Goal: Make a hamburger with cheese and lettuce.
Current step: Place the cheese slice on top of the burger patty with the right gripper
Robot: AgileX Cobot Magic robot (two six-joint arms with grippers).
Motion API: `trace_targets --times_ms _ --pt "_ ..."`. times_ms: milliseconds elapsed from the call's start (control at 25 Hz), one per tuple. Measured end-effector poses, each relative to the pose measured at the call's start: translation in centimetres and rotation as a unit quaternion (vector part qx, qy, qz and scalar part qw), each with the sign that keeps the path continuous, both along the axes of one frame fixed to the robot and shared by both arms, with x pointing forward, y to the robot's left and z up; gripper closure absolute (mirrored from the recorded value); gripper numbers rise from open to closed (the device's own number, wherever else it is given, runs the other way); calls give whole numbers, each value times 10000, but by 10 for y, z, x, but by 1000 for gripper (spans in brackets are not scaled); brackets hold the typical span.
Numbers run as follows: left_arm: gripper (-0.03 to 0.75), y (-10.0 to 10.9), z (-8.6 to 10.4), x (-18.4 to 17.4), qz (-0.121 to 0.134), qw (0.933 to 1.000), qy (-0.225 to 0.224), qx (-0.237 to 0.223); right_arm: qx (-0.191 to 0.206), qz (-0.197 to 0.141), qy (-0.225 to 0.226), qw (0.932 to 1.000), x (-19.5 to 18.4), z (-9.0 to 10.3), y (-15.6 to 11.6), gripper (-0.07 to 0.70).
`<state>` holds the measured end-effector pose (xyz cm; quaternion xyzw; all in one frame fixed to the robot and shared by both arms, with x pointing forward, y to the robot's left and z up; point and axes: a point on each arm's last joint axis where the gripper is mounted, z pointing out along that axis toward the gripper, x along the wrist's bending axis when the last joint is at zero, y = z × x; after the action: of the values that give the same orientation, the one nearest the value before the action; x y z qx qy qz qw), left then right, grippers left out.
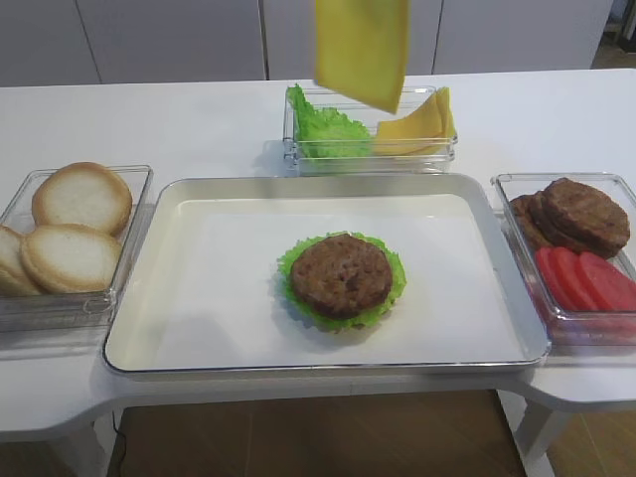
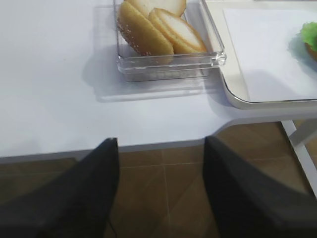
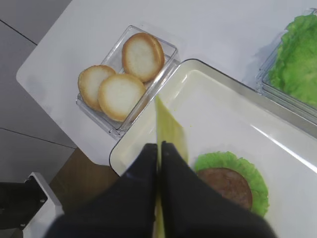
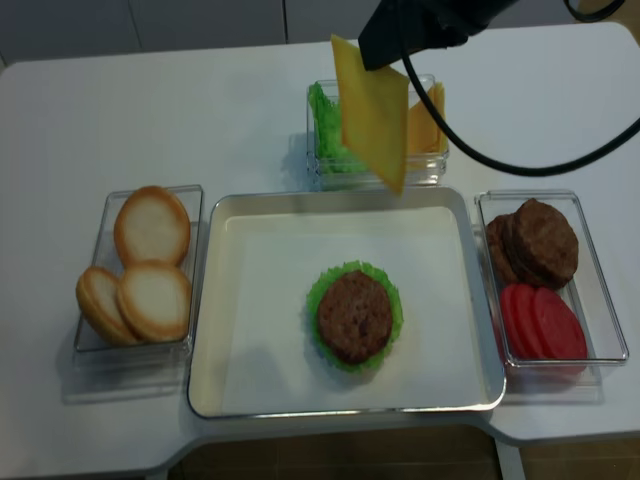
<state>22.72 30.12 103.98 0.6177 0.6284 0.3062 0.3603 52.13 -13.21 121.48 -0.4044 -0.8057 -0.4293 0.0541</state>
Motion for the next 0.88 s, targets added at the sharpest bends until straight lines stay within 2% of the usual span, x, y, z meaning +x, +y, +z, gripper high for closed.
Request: trace_targets --times_ms 160,440,880 --pt "309 0 0 0 0 10000 0 0 -46 -51 179 9998 -3 -7 -1 626" --pt "309 0 0 0 0 10000 0 0 -273 -52 729 9970 -11 -40 -5 626" --pt "309 0 0 0 0 10000 0 0 -351 55 1124 9930 -17 -68 -5 626"
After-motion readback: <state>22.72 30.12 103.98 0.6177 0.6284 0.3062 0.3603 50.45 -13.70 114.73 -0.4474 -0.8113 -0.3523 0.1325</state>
